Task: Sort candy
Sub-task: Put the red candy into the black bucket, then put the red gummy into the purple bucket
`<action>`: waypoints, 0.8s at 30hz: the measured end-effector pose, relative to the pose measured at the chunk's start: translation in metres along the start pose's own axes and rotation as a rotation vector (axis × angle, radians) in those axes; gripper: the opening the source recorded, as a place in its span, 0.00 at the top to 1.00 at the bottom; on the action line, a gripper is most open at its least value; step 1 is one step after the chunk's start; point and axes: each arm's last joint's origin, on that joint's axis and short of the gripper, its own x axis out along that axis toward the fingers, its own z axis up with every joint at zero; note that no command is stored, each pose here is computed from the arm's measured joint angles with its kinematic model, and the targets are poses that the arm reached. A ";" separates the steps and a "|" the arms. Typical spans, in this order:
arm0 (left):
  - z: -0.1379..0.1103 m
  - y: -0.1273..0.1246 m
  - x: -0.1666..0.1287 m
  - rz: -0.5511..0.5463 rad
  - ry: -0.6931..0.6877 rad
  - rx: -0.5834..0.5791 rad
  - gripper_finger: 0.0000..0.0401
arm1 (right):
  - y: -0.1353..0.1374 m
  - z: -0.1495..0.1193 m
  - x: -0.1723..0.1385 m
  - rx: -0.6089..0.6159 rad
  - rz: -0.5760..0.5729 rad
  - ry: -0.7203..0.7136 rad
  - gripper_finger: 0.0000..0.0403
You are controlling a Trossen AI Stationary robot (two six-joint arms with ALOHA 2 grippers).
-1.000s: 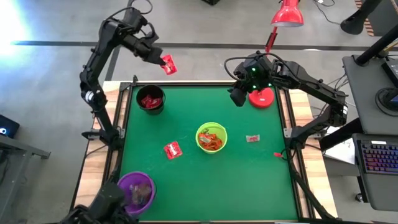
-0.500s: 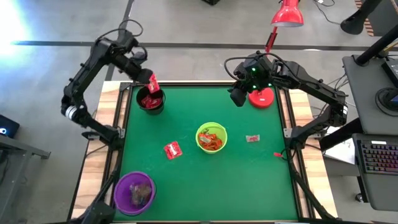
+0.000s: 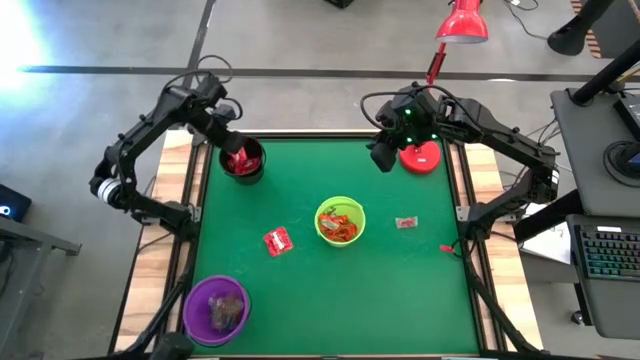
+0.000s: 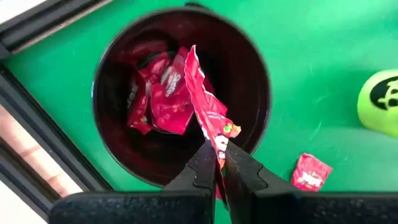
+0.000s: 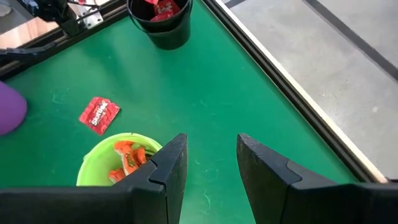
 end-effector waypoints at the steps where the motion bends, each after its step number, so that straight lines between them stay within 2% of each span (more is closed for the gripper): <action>1: -0.001 0.001 0.002 0.000 0.008 0.001 1.00 | 0.000 0.000 0.000 -0.016 0.000 0.000 0.67; 6: -0.003 0.002 0.006 0.000 0.022 0.028 0.98 | 0.000 0.000 0.000 -0.034 -0.006 0.000 0.67; 12: -0.001 0.001 0.005 0.000 0.010 0.072 0.86 | -0.001 -0.003 0.000 -0.033 -0.012 0.031 0.67; 17: -0.001 0.000 0.000 -0.007 0.006 0.055 0.78 | -0.001 -0.006 0.000 -0.040 -0.017 0.061 0.67; 24: -0.020 -0.018 -0.019 -0.161 -0.047 0.072 0.76 | -0.001 -0.006 0.000 -0.177 -0.013 0.061 0.67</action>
